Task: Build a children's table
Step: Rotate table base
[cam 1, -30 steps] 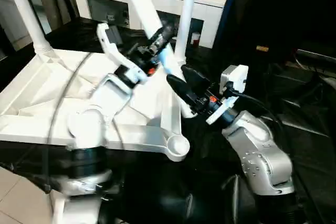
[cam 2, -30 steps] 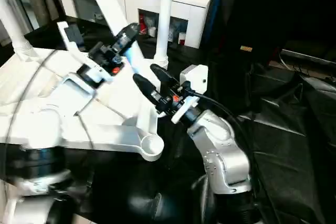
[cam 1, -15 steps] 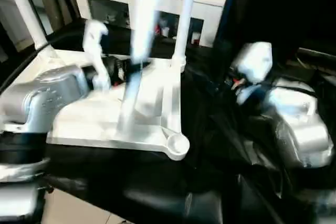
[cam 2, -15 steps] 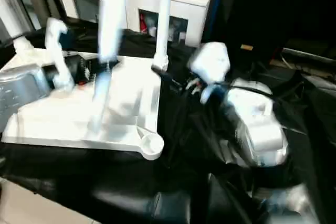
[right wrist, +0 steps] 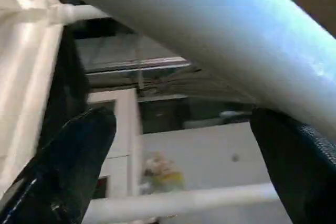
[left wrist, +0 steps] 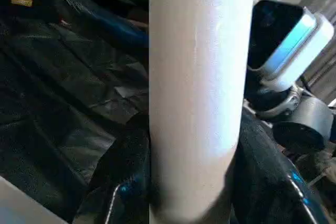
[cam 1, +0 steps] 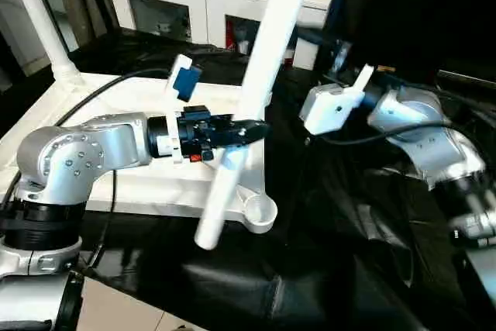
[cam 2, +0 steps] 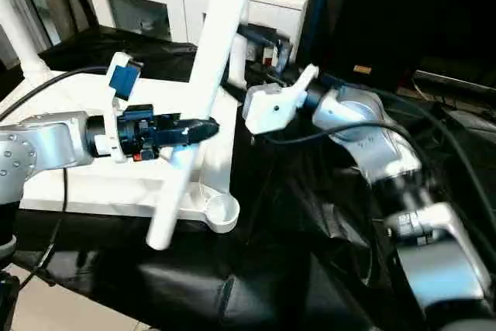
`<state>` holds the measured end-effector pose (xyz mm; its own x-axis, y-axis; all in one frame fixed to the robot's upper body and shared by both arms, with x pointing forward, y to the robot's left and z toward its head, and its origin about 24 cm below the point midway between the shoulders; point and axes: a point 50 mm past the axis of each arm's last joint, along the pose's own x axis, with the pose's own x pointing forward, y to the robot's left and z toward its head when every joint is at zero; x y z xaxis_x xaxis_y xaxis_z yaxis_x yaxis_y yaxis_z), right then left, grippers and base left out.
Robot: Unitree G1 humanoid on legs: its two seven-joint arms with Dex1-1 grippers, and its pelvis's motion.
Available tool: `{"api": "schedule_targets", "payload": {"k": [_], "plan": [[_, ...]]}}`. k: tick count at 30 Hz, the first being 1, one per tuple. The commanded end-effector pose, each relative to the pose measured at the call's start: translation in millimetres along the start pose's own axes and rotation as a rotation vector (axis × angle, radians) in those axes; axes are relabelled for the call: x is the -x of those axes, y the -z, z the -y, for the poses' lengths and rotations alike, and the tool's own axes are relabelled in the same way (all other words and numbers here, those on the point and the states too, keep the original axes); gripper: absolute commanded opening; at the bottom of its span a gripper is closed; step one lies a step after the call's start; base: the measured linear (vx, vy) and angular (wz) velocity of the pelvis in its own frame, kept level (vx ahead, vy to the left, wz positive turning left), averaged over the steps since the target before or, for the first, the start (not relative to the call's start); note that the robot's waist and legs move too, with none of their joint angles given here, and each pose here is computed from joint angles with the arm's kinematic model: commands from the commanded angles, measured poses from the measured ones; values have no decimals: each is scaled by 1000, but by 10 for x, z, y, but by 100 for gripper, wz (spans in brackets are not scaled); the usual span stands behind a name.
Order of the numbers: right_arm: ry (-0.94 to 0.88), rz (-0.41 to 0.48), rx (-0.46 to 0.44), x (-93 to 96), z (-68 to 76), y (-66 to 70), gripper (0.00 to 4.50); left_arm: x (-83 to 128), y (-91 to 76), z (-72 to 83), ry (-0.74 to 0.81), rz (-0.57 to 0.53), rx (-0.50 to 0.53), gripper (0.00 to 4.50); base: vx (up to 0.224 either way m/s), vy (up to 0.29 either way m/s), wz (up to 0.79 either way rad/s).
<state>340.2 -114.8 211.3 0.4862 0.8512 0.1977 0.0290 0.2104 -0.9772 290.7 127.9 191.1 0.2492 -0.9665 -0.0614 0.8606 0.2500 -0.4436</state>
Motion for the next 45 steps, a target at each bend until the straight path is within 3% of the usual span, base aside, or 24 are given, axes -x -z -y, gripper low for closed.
{"api": "schedule_targets", "payload": {"k": [1, 4, 8, 18, 26, 43, 45], "plan": [[55, 68, 38, -72, 95, -79, 450, -24, 43, 20, 7, -23, 18, 167, 0, 0, 0], [78, 76, 41, -68, 112, -85, 450, -19, 36, 3, -3, -5, 33, 167, 0, 0, 0], [91, 34, 48, 10, -28, 47, 450, 55, -19, -62, -51, 79, 70, 167, 0, 0, 0], [166, 21, 34, 174, -9, 93, 450, 137, -61, -171, -97, 123, 109, 167, 0, 0, 0], [77, 61, 106, 31, -81, 103, 450, -45, 135, -65, 1, -18, 162, 167, 0, 0, 0], [36, 170, 138, -171, -181, -19, 450, -126, 260, -97, 16, -82, 234, 167, 0, 0, 0], [22, 168, 127, -178, -207, -11, 417, -132, 247, -99, 11, -83, 224, 167, 0, 0, 0]]}}
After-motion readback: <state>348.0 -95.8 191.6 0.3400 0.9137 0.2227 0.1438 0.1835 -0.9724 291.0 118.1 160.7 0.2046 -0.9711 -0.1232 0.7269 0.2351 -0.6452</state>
